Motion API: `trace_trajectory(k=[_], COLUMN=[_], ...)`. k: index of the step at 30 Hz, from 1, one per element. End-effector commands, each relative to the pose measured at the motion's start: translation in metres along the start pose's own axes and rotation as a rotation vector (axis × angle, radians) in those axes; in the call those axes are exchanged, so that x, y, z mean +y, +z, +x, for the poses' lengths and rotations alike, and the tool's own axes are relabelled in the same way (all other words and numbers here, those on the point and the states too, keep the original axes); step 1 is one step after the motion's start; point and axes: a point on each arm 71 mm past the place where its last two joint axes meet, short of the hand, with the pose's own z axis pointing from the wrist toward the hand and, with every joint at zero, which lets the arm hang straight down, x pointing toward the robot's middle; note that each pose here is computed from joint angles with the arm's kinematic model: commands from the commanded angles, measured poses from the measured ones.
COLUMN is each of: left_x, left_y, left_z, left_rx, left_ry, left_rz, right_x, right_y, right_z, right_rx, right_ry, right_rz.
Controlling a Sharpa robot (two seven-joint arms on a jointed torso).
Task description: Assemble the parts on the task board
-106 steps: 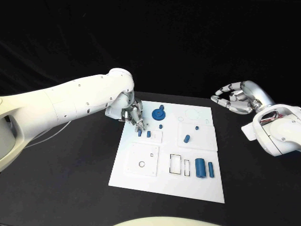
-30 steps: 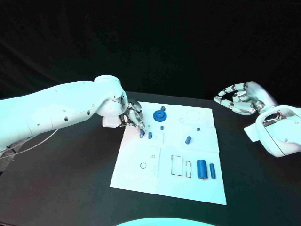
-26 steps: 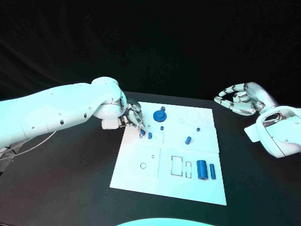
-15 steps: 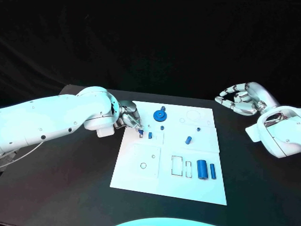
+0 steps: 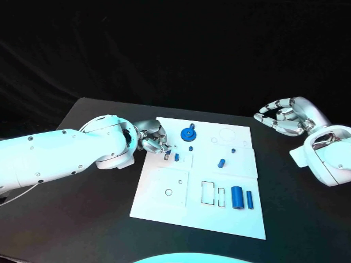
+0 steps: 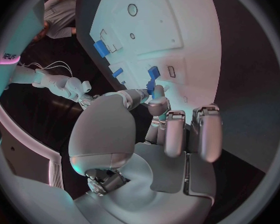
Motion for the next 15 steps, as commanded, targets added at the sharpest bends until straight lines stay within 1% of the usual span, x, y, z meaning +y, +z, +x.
trace_trajectory(k=[1,3,10,15], left_x=[-0.0056,-0.0033,0.0028,0.0079], left_y=[-0.0014,-0.0013,0.0002,0.0017], left_z=[-0.0011,0.0030,0.0121,0.0160], left_rx=[-0.091,-0.096,-0.101,-0.101], left_ry=[0.063,0.079,0.127,0.148], left_rz=[0.091,0.096,0.098,0.088], right_x=[0.001,0.000,0.000,0.000], right_y=[-0.001,-0.001,-0.002,-0.002], right_z=[0.000,0.000,0.000,0.000], right_rx=[0.001,0.001,0.001,0.001], right_ry=[-0.005,-0.005,-0.005,-0.005], right_rz=[-0.014,-0.013,-0.012,-0.012])
